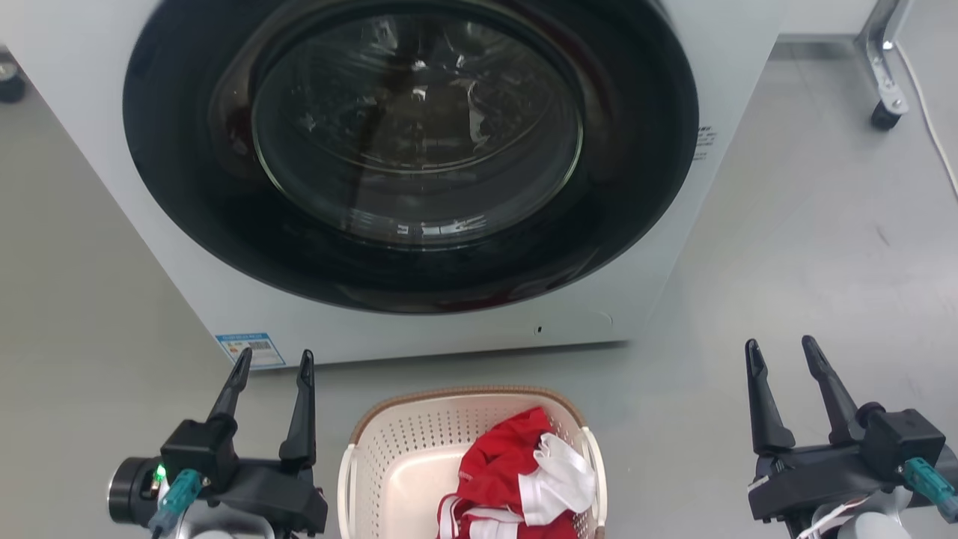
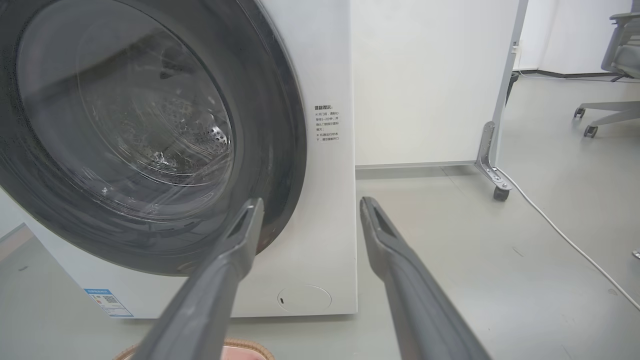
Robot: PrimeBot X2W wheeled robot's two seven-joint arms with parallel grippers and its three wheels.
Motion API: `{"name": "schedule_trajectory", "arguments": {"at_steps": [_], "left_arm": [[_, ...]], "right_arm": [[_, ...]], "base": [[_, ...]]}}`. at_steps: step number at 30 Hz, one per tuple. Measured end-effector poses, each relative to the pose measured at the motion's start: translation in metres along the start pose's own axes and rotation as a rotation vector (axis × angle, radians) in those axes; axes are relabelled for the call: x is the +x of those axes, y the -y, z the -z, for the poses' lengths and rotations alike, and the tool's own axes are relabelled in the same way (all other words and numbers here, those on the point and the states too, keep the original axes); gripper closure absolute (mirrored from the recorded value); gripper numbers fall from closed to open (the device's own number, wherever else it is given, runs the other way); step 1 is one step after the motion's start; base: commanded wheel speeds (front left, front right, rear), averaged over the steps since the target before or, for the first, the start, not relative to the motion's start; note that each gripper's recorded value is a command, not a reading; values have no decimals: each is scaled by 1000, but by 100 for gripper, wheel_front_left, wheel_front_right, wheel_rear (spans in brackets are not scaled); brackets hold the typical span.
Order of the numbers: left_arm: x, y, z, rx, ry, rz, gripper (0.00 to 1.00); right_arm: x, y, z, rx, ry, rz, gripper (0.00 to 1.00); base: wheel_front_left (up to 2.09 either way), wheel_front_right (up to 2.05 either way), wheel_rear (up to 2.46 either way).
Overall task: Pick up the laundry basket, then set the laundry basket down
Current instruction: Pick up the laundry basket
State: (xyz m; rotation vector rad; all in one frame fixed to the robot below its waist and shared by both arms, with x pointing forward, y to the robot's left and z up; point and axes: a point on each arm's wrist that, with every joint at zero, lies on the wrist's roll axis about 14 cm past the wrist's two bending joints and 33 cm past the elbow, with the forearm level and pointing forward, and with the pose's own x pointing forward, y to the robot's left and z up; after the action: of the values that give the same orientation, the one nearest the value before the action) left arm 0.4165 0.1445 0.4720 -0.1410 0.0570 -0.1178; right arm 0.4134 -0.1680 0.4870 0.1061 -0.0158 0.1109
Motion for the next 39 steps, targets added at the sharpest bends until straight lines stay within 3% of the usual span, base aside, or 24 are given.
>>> {"name": "schedule_trajectory", "arguments": {"at_steps": [11, 39], "left_arm": [[-35, 7, -39, 14, 122, 8, 0], [-45, -1, -34, -9, 44, -37, 0]], "right_arm": [[-26, -9, -26, -4, 72, -16, 0], [-30, -15, -19, -4, 20, -30, 0]], "base": [[0, 0, 0], [0, 0, 0]]}}
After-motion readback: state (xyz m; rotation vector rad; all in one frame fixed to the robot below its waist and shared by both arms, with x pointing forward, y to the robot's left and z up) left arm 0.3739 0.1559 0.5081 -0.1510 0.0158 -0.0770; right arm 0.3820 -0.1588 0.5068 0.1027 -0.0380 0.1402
